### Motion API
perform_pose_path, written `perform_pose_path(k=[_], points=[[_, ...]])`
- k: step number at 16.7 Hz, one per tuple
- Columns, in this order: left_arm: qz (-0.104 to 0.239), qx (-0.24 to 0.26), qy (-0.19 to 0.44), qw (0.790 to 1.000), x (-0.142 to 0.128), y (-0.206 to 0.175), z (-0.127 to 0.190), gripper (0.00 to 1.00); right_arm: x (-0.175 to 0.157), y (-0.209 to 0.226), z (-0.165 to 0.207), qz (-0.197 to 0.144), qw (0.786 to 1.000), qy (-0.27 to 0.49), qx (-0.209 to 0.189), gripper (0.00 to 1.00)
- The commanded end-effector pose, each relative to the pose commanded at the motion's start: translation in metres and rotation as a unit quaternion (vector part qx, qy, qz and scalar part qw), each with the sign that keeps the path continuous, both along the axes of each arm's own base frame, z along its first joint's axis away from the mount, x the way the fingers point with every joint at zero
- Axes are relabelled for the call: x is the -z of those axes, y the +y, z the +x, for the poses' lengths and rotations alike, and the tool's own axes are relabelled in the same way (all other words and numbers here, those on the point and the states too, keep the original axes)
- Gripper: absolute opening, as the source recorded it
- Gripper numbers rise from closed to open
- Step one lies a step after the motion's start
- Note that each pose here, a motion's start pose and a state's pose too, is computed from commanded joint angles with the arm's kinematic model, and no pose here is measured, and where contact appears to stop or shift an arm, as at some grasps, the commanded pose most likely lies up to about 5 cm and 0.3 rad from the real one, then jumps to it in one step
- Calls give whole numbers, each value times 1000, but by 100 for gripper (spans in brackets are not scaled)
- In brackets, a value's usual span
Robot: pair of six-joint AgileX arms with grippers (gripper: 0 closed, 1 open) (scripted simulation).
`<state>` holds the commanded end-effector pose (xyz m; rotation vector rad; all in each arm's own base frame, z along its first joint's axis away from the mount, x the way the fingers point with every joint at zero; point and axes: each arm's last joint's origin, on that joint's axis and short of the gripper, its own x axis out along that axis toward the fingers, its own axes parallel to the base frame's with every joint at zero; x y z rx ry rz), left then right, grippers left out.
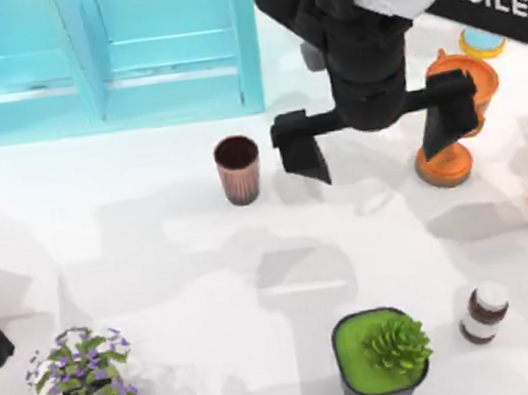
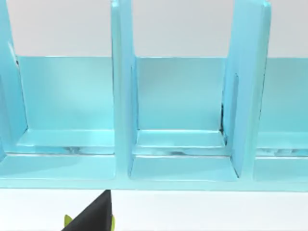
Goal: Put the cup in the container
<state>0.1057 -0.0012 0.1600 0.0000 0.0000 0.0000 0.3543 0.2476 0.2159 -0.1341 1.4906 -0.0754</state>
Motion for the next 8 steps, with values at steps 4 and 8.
perform_pose_path(k=[4,8], points=[[0,0,0,1000,0,0,0,100,-1,48,19,12,999,-38,6,100],[0,0,0,1000,0,0,0,100,-15,77,22,49,995,-88,12,100]])
